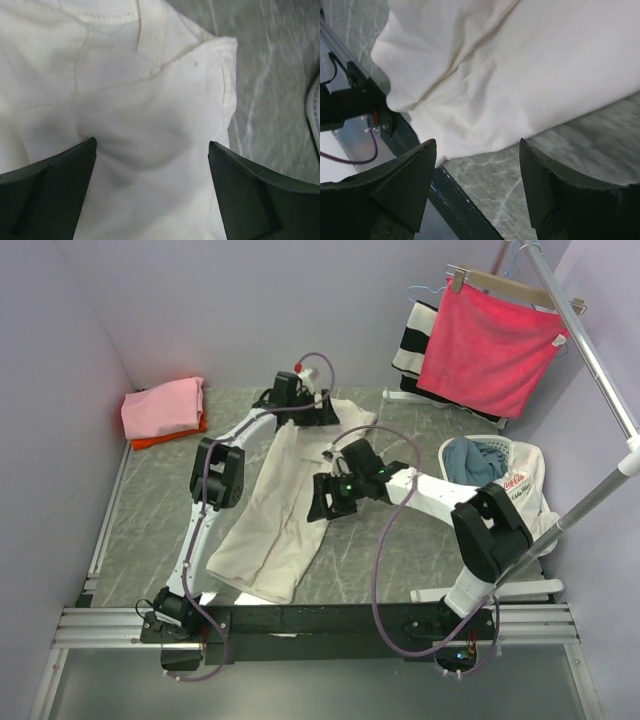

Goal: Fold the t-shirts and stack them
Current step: Fold the tshirt

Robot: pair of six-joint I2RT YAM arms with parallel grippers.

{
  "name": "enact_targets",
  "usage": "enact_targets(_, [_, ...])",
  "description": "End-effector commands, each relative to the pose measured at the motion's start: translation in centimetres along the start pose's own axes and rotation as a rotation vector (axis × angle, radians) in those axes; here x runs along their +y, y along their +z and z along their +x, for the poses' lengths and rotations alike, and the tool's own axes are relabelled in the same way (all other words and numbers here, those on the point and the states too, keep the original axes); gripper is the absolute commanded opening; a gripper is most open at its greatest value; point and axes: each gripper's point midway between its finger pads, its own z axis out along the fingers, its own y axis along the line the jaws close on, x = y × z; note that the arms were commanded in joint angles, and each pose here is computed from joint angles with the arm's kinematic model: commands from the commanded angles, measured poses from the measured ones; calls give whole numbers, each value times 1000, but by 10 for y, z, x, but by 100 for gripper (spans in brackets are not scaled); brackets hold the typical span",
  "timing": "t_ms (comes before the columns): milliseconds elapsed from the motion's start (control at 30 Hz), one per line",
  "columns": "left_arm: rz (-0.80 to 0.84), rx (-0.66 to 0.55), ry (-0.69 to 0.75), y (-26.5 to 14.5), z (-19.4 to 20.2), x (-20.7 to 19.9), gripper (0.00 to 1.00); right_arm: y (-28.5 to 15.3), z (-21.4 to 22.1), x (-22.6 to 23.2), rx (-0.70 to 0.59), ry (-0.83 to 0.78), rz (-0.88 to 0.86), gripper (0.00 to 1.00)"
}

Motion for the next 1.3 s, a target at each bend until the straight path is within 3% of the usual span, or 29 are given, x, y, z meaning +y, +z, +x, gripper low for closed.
enact_targets(0, [-43, -92, -11, 0, -42, 41, 100, 15, -2, 37, 63, -76, -119, 74])
enact_targets(267, [-67, -221, -28, -16, -79, 67, 99, 52, 35, 50, 229, -84, -165, 75])
enact_targets(433, [-88, -261, -41, -28, -94, 80, 99, 65, 63, 5, 308, -9, 51, 75])
enact_targets(667, [-143, -367, -50, -56, -132, 112, 99, 26, 100, -66, 342, 41, 473, 77])
enact_targets(767, [-160, -411, -69, -70, -145, 125, 99, 3, 93, -90, 290, 37, 656, 79])
enact_targets(867, [-179, -427, -68, -78, -150, 134, 99, -3, 69, -89, 213, 28, 701, 80])
enact_targets(1033, [-152, -453, 1, -88, -163, 121, 99, -3, 18, -53, 81, -74, 587, 80])
enact_targets(1167, [-160, -493, 46, -110, -182, 103, 99, -39, -32, -14, -145, -105, 471, 82])
enact_targets(1233, [-180, -518, 50, -135, -197, 86, 99, -53, -38, -4, -188, -92, 421, 83])
enact_targets(1267, [-191, -485, 25, -135, -184, 89, 99, -58, -37, -5, -181, -83, 417, 83])
